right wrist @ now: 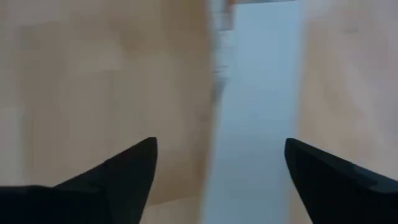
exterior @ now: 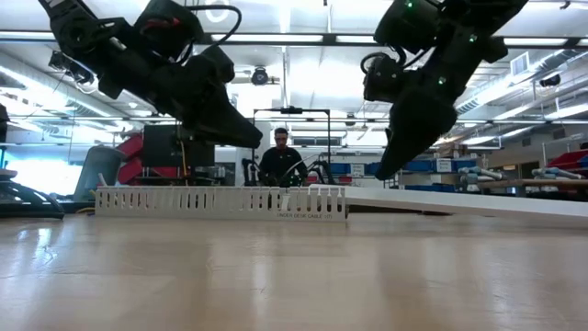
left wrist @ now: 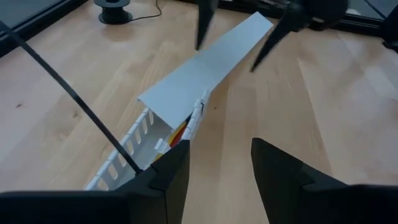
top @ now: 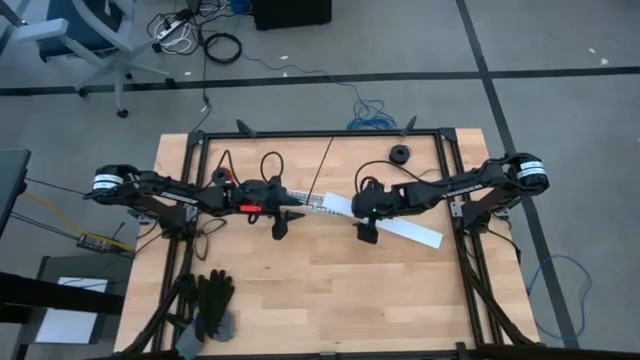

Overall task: Ziptie cables
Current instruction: Close the white cable duct

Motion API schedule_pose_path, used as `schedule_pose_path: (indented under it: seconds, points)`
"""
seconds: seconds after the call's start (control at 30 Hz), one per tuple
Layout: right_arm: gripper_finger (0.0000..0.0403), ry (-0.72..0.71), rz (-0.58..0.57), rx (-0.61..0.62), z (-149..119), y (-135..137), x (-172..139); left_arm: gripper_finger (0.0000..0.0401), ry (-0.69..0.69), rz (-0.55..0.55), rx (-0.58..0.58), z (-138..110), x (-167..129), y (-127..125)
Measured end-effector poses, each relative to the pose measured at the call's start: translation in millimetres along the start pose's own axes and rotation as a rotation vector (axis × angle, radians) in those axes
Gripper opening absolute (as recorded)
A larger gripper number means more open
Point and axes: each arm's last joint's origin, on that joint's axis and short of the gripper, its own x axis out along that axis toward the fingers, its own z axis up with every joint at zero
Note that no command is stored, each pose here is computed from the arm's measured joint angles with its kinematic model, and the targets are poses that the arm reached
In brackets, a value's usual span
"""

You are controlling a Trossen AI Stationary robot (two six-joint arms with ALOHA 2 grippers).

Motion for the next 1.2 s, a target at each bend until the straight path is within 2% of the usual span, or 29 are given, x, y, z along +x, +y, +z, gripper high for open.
schedule_pose_path:
  seconds: [0.1,0.17,1.0,1.2]
  points:
    - [0.035,-0.003,-0.099,-0.013,-0.2,-4.9,0.3,0.0148,0.0,0.001,0.001,0.0,0.0,0.0]
    - [0.0355,0.0,-0.126,-0.026,-0.4,-7.1,2.4,0.0148,0.001,0.002,0.001,-0.1,0.0,0.1]
    - [0.0344,0.092,-0.162,-0.047,-12.8,-5.0,36.1,0.0148,-0.001,0.057,0.03,-0.2,0.1,1.7]
    - [0.0312,0.083,-0.18,-0.036,-12.2,-5.4,35.9,0.0148,-0.001,0.058,0.029,-0.1,0.1,1.7]
